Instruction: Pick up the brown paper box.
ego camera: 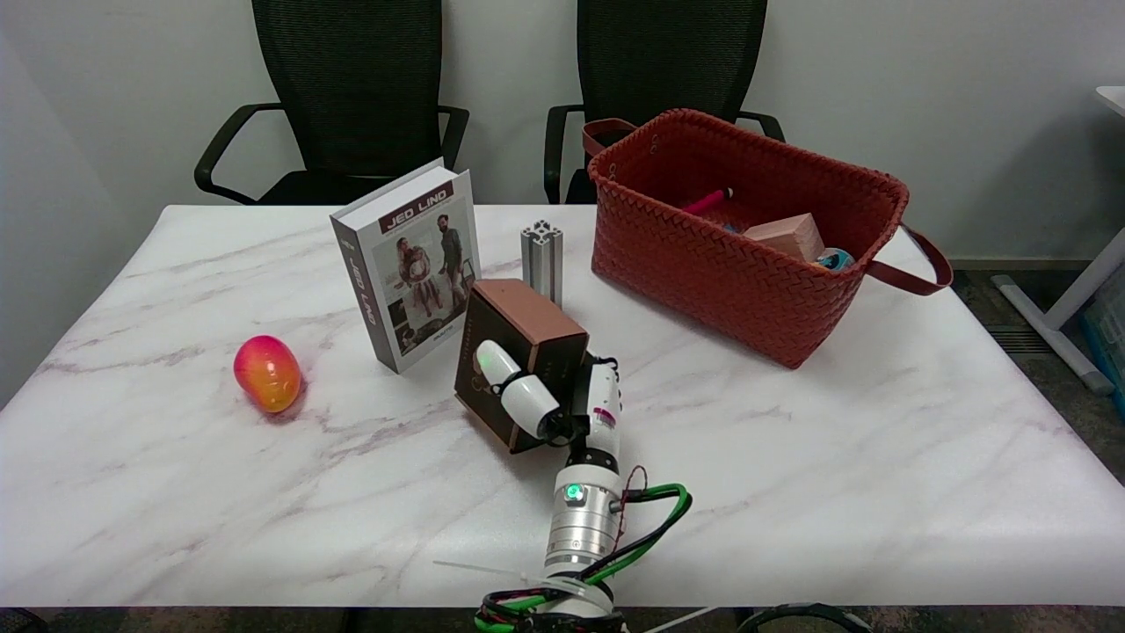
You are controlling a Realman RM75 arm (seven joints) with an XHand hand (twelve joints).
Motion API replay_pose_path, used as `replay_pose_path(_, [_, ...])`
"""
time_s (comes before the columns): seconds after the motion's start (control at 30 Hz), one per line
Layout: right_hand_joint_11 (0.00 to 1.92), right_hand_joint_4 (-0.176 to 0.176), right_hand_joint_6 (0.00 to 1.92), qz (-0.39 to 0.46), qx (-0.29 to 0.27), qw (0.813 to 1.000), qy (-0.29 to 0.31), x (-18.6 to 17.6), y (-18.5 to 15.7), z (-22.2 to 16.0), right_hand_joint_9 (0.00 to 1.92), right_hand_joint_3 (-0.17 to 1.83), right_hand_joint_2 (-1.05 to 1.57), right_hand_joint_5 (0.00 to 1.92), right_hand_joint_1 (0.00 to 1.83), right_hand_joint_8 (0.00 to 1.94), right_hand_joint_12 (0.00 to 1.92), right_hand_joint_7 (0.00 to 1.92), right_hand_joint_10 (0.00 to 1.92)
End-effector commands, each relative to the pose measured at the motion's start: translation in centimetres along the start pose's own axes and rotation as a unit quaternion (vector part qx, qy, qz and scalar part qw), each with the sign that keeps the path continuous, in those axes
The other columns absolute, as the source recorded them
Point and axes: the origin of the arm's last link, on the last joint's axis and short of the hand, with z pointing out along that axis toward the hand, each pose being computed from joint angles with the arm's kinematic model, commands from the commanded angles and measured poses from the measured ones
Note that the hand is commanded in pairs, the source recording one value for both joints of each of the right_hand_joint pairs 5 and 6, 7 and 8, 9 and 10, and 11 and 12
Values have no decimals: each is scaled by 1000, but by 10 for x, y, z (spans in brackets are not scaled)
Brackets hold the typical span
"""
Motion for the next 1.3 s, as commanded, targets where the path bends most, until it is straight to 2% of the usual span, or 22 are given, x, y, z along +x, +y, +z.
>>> replay_pose_path(0.03, [897, 0, 1371, 7, 19, 1000, 6, 0, -8, 5, 872, -2, 1115, 1371, 973, 1005, 897, 1005, 872])
replay_pose_path(0.33, [1031, 0, 1352, 3, 74, 997, 38, 9, -26, 12, 857, 127, 1099, 1352, 1003, 1022, 1031, 1022, 857])
replay_pose_path(0.4, [1073, 0, 1344, 4, 88, 995, 43, 12, -31, 17, 867, 149, 1084, 1344, 1026, 1082, 1073, 1082, 867])
replay_pose_path(0.63, [1071, 0, 1310, 4, 131, 990, 58, 22, -47, 33, 896, 208, 1014, 1310, 1058, 1116, 1071, 1116, 896])
replay_pose_path(0.8, [1109, 0, 1296, -14, 163, 983, 79, 35, -63, 49, 921, 261, 955, 1296, 1086, 1195, 1109, 1195, 921])
replay_pose_path(1.07, [1133, 0, 1290, -14, 220, 972, 80, 55, -96, 83, 953, 361, 888, 1290, 1109, 1251, 1133, 1251, 953])
replay_pose_path(1.3, [1156, 0, 1284, -18, 244, 965, 96, 69, -114, 108, 972, 377, 872, 1284, 1117, 1276, 1156, 1276, 972])
